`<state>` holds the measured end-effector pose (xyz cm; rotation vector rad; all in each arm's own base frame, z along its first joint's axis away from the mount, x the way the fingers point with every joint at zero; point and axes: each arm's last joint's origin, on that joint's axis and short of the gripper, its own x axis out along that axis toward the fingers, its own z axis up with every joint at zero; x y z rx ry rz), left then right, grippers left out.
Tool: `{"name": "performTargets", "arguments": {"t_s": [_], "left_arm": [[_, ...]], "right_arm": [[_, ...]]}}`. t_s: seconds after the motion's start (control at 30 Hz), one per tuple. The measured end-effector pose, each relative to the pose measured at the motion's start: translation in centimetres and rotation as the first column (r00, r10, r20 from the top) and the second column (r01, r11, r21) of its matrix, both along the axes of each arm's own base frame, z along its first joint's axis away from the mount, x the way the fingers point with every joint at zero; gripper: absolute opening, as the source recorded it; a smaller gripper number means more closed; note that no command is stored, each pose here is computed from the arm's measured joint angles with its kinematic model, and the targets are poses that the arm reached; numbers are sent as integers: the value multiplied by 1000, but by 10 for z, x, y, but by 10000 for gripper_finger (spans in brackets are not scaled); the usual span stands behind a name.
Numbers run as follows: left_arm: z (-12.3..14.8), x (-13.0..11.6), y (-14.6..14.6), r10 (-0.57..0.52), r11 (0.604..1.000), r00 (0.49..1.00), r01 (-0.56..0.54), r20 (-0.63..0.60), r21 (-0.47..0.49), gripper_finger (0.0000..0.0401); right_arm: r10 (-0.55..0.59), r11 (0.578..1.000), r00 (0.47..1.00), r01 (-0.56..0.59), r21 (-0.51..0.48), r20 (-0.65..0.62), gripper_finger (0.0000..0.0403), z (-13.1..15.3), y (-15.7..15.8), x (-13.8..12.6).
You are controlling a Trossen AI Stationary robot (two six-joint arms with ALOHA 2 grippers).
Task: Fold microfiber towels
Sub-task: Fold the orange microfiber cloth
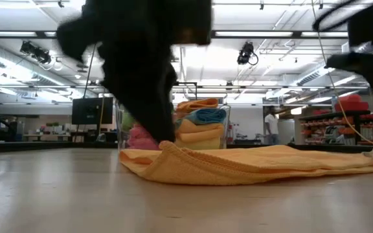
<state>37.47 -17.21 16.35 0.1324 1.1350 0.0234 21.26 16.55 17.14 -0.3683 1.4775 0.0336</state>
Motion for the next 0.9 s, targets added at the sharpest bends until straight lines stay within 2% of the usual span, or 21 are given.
{"name": "performTargets", "arguments": {"t_s": [0.1,0.23,0.43,0.63,0.8,0.9], "left_arm": [[-3,-5,-2,-107,990,994,110,-36,83,142],[-4,-9,-9,-216,963,975,222,-52,154,142],[-7,-14,-14,-207,960,976,216,-71,176,152],[-5,-30,-29,-249,941,960,272,-130,200,128],[6,-53,-35,-276,903,945,317,-175,290,97],[11,-62,-31,-293,905,950,313,-109,289,81]], "right_arm": [[29,1000,988,-27,-15,154,135,9,11,-3],[97,995,910,-96,-23,404,135,12,35,4],[161,980,774,-199,-7,612,136,-4,64,32],[135,980,701,-198,9,700,136,-23,64,65],[128,976,658,-216,23,742,136,-37,62,87],[138,976,660,-219,14,738,136,-49,63,102]]}}
